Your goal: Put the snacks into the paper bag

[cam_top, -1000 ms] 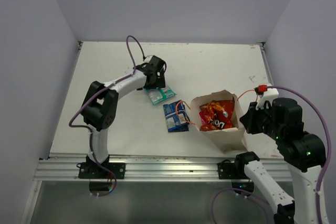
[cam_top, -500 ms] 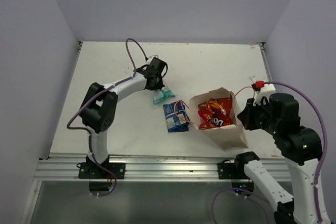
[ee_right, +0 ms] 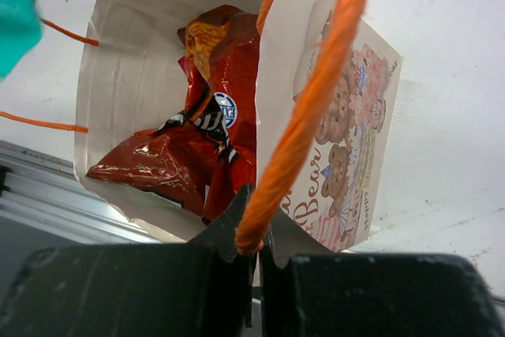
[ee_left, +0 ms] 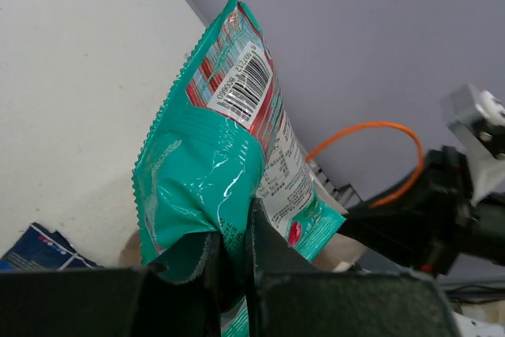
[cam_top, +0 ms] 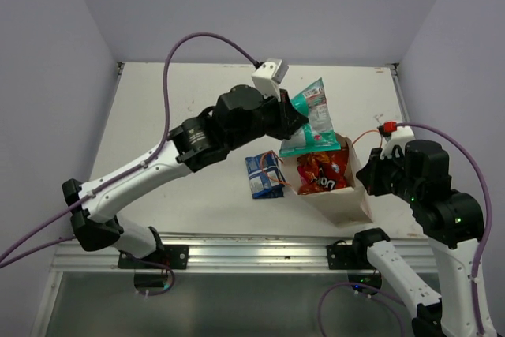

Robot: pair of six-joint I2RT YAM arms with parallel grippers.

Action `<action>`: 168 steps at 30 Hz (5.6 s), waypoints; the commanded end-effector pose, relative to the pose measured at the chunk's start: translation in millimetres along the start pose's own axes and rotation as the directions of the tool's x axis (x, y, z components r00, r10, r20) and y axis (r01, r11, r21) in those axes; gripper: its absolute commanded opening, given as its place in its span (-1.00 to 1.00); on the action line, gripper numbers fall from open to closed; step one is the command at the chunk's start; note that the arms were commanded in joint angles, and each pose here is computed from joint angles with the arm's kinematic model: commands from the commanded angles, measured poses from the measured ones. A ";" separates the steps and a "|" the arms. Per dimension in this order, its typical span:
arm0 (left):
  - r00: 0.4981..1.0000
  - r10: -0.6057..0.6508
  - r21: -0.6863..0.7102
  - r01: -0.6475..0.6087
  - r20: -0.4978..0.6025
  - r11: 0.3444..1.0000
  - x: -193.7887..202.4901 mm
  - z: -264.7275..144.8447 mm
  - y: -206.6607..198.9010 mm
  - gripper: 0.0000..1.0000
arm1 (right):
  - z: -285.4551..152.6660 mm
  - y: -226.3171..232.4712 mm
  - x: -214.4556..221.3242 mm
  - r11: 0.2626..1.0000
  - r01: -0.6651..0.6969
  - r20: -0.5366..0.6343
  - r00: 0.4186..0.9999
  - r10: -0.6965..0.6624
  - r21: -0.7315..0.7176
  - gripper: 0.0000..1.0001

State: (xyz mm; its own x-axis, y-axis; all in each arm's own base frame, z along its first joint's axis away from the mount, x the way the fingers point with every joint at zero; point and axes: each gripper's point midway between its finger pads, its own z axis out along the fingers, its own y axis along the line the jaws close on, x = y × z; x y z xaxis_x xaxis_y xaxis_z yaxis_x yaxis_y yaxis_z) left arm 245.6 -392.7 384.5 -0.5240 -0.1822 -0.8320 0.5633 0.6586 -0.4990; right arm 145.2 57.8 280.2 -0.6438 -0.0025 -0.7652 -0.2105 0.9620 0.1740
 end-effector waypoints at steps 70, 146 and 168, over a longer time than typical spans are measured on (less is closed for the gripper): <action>0.871 -0.276 -0.613 -0.036 -0.407 0.789 303.8 18.8 240.2 -1.00 | -13.9 15.5 -20.5 0.996 0.030 0.095 0.995 -0.023 -0.078 -1.00; 0.848 0.024 0.363 0.201 -0.530 0.910 189.8 -32.4 -141.9 -1.00 | -22.7 11.6 -18.5 0.999 -0.013 0.097 0.995 0.017 -0.048 -1.00; 0.915 0.059 0.239 0.041 -0.400 0.970 194.6 44.3 -75.7 -1.00 | -28.0 13.9 -15.7 0.998 -0.005 0.104 0.994 0.012 -0.062 -1.00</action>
State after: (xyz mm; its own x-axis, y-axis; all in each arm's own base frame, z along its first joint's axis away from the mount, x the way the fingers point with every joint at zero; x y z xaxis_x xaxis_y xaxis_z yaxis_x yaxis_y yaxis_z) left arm 87.2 -505.5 239.7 -0.7558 0.2699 -0.5965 0.6513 0.4031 -0.6429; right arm 123.1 52.7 276.7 -0.6765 0.0015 -0.7364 -0.1938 0.9644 0.1800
